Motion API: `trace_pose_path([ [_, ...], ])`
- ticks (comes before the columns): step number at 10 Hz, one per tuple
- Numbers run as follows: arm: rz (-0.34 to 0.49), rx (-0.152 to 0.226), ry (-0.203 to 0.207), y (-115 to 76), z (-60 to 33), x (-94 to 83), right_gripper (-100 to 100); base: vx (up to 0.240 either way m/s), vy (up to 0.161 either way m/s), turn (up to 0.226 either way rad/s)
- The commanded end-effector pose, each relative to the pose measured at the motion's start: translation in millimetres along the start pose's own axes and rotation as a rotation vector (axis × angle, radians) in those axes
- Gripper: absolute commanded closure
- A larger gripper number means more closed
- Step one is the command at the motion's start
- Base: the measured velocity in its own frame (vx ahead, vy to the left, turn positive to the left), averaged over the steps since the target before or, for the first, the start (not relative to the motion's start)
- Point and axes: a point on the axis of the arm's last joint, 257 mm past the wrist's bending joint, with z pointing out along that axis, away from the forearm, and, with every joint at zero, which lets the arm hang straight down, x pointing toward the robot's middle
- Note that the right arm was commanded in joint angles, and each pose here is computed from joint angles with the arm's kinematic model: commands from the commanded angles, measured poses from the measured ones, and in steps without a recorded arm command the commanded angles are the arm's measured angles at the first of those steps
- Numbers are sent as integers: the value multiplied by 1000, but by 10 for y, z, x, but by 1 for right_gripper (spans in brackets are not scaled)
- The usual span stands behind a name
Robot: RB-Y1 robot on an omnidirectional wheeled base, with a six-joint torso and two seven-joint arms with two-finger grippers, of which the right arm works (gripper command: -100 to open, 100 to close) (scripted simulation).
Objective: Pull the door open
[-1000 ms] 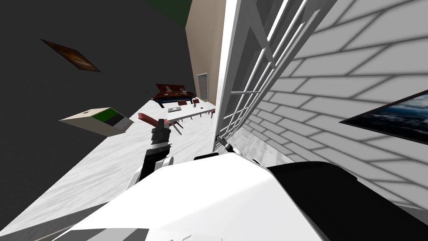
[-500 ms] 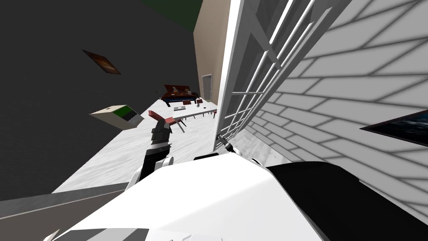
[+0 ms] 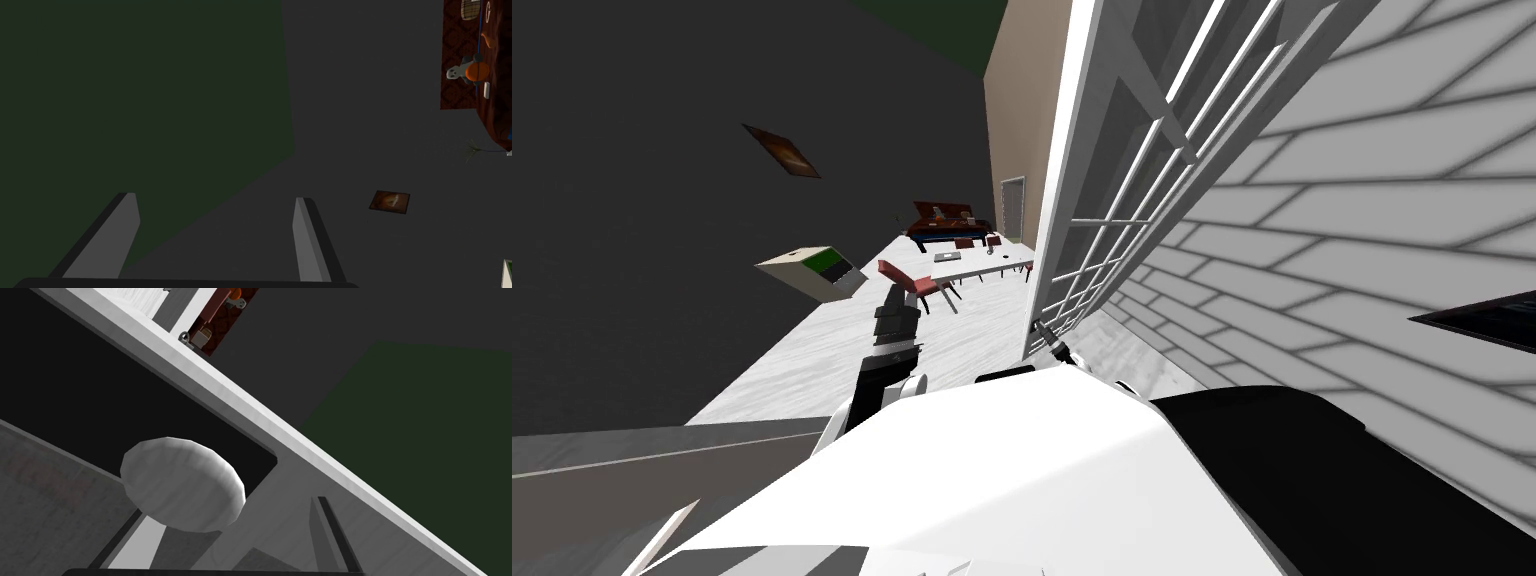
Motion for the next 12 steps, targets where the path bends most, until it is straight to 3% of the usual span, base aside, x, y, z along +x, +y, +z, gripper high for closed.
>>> trace_pose_path([
  [1, 50, -27, 1, 128, 85, 106, 100, -61, -16, 56],
  [5, 178, -6, -48, 83, 92, 8, 100, -56, -21, 109],
  [8, 178, -6, -48, 83, 92, 8, 100, -19, -6, 8],
  [10, 260, 6, -82, 50, 93, -56, 100, -67, -21, 139],
  [12, 266, 6, -82, 50, 93, -56, 100, -40, -18, 45],
])
